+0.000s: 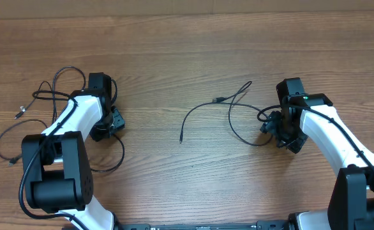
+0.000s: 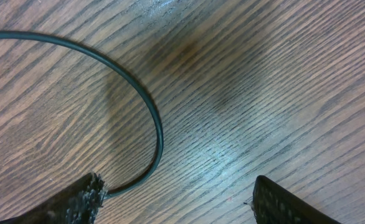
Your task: Untangle cables
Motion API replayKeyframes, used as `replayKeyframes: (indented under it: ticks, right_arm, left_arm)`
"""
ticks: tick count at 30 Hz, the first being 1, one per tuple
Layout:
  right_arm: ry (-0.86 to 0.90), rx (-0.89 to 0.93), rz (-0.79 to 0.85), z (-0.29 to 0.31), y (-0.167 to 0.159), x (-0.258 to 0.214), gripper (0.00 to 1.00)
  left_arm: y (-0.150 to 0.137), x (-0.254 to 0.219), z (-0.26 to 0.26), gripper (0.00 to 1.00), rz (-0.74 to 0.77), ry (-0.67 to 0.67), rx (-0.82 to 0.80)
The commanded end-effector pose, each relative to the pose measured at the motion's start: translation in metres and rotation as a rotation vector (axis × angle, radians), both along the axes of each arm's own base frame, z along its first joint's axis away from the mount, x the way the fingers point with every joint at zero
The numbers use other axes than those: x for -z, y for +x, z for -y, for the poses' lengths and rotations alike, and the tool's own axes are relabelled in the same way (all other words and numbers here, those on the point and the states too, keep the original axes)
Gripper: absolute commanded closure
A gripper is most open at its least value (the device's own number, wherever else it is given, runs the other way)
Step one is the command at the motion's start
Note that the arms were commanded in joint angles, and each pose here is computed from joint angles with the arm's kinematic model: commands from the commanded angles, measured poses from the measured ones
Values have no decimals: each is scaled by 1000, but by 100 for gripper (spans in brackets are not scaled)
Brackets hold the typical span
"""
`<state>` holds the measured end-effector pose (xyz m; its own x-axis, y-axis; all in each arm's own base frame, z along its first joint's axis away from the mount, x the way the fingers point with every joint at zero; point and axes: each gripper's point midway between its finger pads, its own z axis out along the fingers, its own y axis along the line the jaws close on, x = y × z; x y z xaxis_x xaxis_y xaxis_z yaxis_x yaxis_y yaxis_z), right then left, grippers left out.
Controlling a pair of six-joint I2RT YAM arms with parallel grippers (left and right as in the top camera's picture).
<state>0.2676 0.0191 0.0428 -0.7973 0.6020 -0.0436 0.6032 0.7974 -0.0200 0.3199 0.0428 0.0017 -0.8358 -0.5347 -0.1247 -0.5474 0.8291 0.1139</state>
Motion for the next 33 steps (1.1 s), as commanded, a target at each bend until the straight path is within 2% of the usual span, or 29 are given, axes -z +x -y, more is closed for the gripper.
replayKeyframes:
  ticks: [1,11,14,19,22,28,33]
  right_arm:
    - [8,-4,22,-1,2,-5,25]
    - [9,-4,22,-1,2,-5,25]
    - [9,-4,22,-1,2,-5,25]
    - [9,-4,21,-1,2,-5,25]
    - [8,-5,20,-1,2,-5,25]
    - [8,-5,19,-1,1,-5,25]
    - [8,-5,22,-1,2,-5,24]
  left_arm:
    - [-10,6,-3,60,-32,19,-13]
    - [-9,6,-1,81,-29,10,-12]
    - [-8,5,-1,95,-26,11,-12]
    - [2,-3,-2,96,-3,13,-8]
    - [21,-22,-5,96,46,27,40]
    - [69,-125,-44,96,188,191,34]
    - [94,-220,-74,96,360,236,-40]
